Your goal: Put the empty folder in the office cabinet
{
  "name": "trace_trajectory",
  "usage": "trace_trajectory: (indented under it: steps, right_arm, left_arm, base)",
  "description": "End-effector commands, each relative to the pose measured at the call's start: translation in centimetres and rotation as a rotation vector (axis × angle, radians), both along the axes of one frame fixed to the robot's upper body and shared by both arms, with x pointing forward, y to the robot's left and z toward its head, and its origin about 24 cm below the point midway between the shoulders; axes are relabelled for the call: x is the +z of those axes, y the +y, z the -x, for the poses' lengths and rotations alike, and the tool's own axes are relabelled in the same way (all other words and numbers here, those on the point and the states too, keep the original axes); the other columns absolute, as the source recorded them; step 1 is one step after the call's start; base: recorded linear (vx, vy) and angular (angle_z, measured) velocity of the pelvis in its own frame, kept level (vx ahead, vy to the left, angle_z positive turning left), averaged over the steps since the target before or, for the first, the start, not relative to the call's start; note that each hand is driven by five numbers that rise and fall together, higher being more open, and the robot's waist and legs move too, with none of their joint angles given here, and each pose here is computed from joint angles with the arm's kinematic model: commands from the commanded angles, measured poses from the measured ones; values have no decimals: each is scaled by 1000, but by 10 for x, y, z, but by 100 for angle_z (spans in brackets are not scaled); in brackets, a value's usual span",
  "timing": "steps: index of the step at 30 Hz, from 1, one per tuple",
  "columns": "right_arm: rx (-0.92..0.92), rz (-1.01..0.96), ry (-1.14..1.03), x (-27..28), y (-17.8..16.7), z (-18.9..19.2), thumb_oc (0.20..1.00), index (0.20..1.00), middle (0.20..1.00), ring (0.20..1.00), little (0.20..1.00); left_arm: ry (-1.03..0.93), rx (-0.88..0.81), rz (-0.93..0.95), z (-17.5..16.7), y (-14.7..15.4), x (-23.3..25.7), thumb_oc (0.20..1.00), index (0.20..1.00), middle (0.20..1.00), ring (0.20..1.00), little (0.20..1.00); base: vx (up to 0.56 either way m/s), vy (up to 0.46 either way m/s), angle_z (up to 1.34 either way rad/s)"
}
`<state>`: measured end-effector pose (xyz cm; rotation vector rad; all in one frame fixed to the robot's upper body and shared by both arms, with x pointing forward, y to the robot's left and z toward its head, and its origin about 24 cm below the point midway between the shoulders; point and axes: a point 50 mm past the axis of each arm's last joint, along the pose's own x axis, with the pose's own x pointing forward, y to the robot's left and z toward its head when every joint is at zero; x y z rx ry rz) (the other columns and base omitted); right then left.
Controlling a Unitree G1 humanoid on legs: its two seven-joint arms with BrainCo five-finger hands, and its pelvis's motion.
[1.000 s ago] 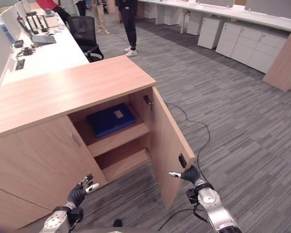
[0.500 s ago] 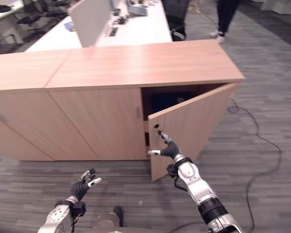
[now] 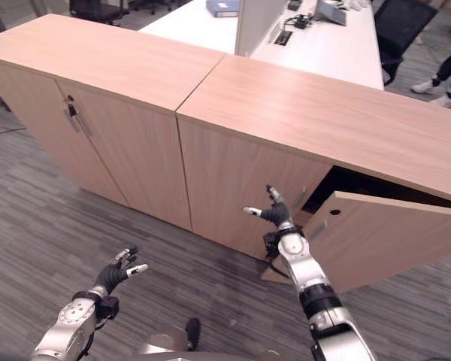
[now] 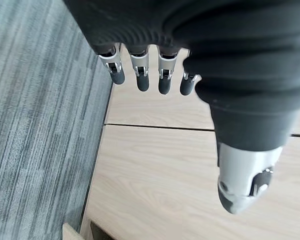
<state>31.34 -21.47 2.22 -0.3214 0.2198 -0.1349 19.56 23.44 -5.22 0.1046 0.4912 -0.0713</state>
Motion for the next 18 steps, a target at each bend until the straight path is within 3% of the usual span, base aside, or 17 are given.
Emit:
trace_trajectory:
  steps: [1,18]
  right_arm:
    - [-83,12,-152,41,-22,-21,1000,1000,1000,1000,1000]
    - [-180,78,3,18,-57,-11,1000,1000,1000,1000,1000]
  left_arm:
    - [-49,-53,3,2,-8,5,1000,1000,1000,1000,1000]
    - [-18,-44,42,13,-11,1,1000,1000,1000,1000,1000]
  base:
    - [96,-39,62]
    - [26,-32,7]
